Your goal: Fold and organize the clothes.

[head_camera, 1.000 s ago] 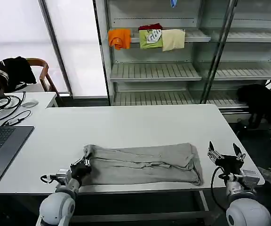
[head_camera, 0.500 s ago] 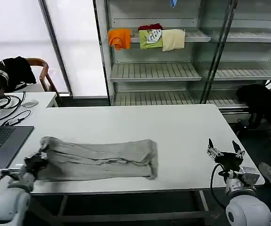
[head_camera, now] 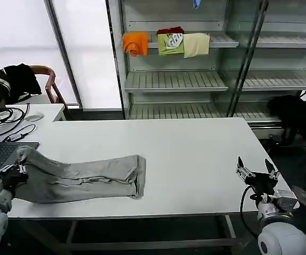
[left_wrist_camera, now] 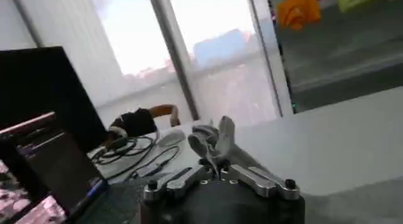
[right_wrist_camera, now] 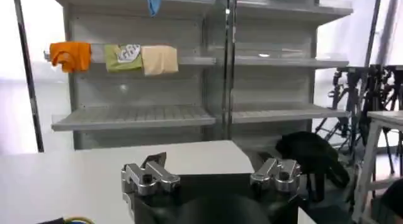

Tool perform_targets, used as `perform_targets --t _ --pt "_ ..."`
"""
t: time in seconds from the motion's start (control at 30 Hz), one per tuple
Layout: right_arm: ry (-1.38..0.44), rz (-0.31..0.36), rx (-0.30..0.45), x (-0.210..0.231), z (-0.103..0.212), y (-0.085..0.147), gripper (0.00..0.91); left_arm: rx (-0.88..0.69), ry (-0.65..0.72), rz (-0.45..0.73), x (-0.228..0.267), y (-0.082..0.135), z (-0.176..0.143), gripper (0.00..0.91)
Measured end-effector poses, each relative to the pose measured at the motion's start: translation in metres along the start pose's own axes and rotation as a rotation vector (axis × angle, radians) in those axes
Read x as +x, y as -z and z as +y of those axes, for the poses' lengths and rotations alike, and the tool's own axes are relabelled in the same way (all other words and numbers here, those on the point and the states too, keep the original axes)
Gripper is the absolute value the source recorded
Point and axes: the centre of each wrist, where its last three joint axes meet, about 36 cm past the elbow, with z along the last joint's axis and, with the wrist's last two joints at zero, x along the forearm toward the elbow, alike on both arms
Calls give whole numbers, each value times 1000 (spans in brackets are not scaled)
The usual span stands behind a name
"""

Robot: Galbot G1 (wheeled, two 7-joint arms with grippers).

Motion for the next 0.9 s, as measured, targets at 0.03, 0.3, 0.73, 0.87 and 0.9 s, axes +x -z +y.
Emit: perform_targets --t 0.03,0.3,0.73,0.87,0.9 --pt "-3 0 -1 1 -1 0 907 -1 -13 -3 2 2 -8 0" --pt "-25 15 -3 10 -6 -7 907 -4 -145 -16 13 22 -84 0" --pt "-44 56 -5 16 -6 -22 907 5 -326 -6 22 39 -172 0" --pt "-50 63 -4 17 -6 -26 907 3 -363 -9 22 43 -192 0" --pt "-51 65 -4 17 -6 -27 907 3 -371 -10 21 44 -196 10"
